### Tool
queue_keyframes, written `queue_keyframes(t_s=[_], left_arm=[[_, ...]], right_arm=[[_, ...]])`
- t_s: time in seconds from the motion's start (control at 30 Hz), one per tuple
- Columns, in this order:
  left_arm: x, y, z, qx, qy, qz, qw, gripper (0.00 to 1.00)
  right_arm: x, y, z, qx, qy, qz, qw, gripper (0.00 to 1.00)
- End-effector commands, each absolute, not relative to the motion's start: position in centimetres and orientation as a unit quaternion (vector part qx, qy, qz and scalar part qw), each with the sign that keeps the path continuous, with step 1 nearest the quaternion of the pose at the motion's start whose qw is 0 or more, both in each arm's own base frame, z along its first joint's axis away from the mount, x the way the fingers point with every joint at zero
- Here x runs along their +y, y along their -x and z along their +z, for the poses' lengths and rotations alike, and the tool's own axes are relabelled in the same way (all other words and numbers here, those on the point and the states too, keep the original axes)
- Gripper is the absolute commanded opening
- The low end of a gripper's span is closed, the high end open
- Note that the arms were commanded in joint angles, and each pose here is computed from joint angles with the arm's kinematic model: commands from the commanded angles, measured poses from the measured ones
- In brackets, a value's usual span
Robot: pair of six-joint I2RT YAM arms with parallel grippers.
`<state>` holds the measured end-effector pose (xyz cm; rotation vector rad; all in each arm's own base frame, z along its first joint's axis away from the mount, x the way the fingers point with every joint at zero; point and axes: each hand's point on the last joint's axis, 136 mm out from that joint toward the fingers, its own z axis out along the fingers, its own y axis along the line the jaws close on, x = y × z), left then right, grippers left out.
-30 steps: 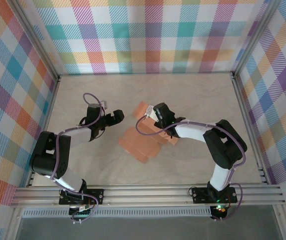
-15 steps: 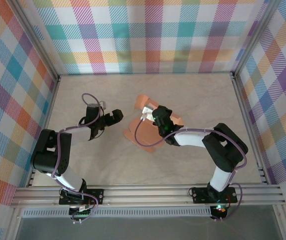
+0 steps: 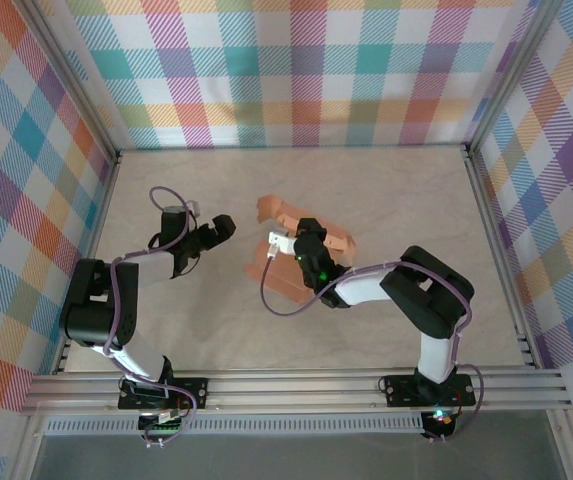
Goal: Fold the paper box
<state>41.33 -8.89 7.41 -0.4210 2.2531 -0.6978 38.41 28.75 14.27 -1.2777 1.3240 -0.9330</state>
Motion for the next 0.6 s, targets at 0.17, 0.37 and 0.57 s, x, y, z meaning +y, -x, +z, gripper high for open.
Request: queue_keyframes(t_s=[0.17, 0.37, 0.57], left_arm=[[-6.6, -41.6, 7.3, 0.870, 0.201, -0.274, 0.356, 1.00], [-5.5, -41.4, 7.1, 0.876, 0.211, -0.263, 0.346, 1.00], [-5.7, -41.9, 7.0, 0.874, 0.211, -0.273, 0.341, 1.00]], right_arm=[[31.8, -35.3, 13.9, 0.516, 0.552, -0.377, 0.535, 0.00], [33.3, -33.7, 14.1, 0.462, 0.549, -0.404, 0.567, 0.00], [34.1, -33.7, 13.6, 0.450, 0.537, -0.419, 0.577, 0.00]])
